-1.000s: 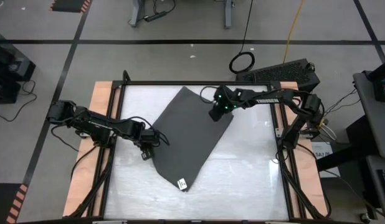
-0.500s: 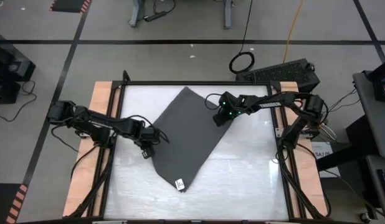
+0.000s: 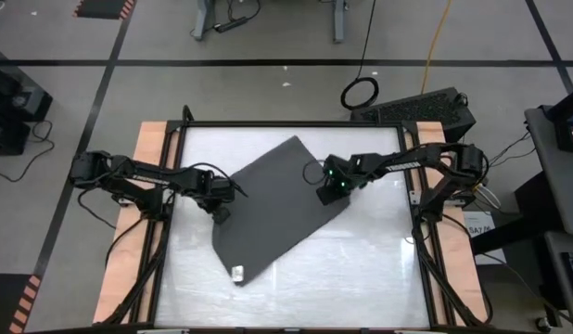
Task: Roll towel into tight, uniform cylinder
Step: Roll the gray towel
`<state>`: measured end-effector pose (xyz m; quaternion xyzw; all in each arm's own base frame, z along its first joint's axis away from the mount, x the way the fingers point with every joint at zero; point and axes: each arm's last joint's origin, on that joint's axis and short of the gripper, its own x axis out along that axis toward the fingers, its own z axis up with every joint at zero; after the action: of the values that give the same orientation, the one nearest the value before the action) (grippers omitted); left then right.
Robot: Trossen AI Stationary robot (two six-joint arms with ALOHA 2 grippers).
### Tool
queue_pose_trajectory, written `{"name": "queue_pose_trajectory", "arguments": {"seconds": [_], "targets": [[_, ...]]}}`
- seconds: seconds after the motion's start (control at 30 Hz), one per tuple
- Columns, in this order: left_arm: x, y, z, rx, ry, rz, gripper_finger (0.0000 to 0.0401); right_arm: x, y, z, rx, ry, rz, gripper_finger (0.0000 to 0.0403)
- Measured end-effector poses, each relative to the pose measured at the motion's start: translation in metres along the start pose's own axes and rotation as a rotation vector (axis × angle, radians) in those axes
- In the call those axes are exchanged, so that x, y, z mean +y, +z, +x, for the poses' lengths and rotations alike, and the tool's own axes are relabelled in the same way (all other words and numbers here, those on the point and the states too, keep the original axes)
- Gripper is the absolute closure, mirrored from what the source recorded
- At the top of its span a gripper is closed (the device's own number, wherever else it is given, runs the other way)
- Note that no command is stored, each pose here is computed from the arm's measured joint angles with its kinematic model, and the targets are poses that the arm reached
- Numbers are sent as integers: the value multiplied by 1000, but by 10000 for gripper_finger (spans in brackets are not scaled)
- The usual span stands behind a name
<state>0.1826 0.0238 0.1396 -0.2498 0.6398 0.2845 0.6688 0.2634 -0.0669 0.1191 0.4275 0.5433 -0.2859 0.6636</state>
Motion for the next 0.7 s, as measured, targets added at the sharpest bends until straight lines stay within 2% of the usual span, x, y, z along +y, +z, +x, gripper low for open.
{"name": "queue_pose_trajectory", "arguments": {"seconds": [0.13,0.37,0.5,0.7], "targets": [[9,7,1,-22,29,-79,390,10,-22,-3,60,-26,30,402],[21,20,2,-91,43,-153,390,18,-53,-9,177,-52,7,403],[24,24,2,-100,28,-163,390,13,-56,-31,179,-48,12,400],[24,24,2,-91,15,-160,390,-5,-39,-79,67,80,15,374]]}}
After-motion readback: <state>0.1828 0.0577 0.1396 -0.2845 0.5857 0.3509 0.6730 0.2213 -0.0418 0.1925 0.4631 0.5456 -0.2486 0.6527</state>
